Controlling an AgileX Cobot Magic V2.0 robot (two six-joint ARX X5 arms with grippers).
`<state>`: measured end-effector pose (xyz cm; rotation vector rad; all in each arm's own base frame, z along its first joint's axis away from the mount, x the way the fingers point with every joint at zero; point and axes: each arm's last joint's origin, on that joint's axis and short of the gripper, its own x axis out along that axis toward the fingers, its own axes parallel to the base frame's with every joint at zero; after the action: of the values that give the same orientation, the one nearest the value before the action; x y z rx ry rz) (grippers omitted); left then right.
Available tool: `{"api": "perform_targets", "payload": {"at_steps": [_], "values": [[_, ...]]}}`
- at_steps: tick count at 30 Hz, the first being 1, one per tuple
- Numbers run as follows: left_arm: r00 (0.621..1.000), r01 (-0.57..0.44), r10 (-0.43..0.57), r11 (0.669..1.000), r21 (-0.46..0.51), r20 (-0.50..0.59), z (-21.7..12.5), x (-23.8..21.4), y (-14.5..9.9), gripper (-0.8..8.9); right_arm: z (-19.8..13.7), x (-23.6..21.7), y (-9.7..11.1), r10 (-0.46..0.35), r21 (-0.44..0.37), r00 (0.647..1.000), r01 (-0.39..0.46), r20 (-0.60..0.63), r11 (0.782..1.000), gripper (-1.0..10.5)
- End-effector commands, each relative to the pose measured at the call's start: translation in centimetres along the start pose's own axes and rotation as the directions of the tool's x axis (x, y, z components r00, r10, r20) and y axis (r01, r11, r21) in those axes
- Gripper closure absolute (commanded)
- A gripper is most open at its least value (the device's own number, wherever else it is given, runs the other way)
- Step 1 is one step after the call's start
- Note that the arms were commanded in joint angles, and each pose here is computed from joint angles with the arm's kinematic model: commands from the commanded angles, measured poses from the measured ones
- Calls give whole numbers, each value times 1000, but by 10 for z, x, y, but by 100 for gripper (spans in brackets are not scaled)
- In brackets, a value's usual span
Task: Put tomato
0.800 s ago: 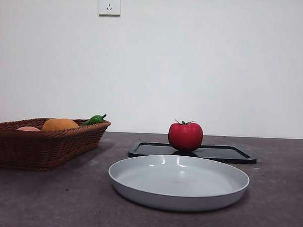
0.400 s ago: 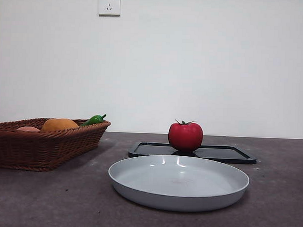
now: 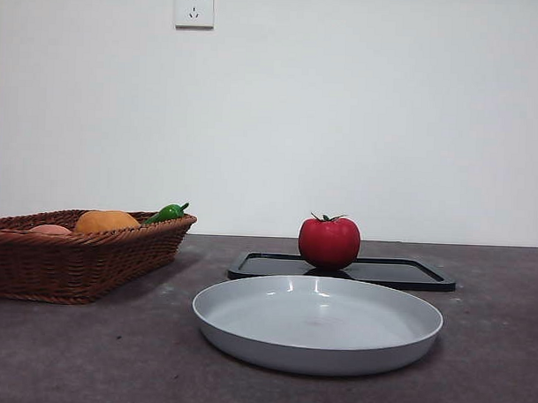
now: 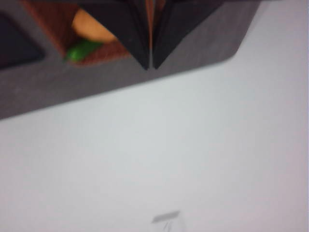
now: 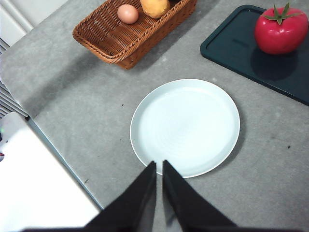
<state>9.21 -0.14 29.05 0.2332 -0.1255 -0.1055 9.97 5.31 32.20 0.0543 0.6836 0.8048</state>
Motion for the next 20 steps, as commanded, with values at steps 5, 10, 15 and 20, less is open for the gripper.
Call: {"api": "perform_targets", "payload": {"at_steps": [5,10,15,20], "values": [[996,-25,23,1000,-12,-89,-62,-5,-12,805,3,0,1,5,-7,1000,-5,10,1000,936],[990,-15,11,1000,-25,-140,-93,-7,-20,805,3,0,1,5,-7,1000,-5,10,1000,936],[986,-9,4,1000,-28,-167,-112,-8,-25,805,3,0,1,5,-7,1000,-5,10,1000,936],[975,2,-10,999,-38,-222,-130,-11,-29,805,3,0,1,5,-7,1000,-5,10,1000,936]]}}
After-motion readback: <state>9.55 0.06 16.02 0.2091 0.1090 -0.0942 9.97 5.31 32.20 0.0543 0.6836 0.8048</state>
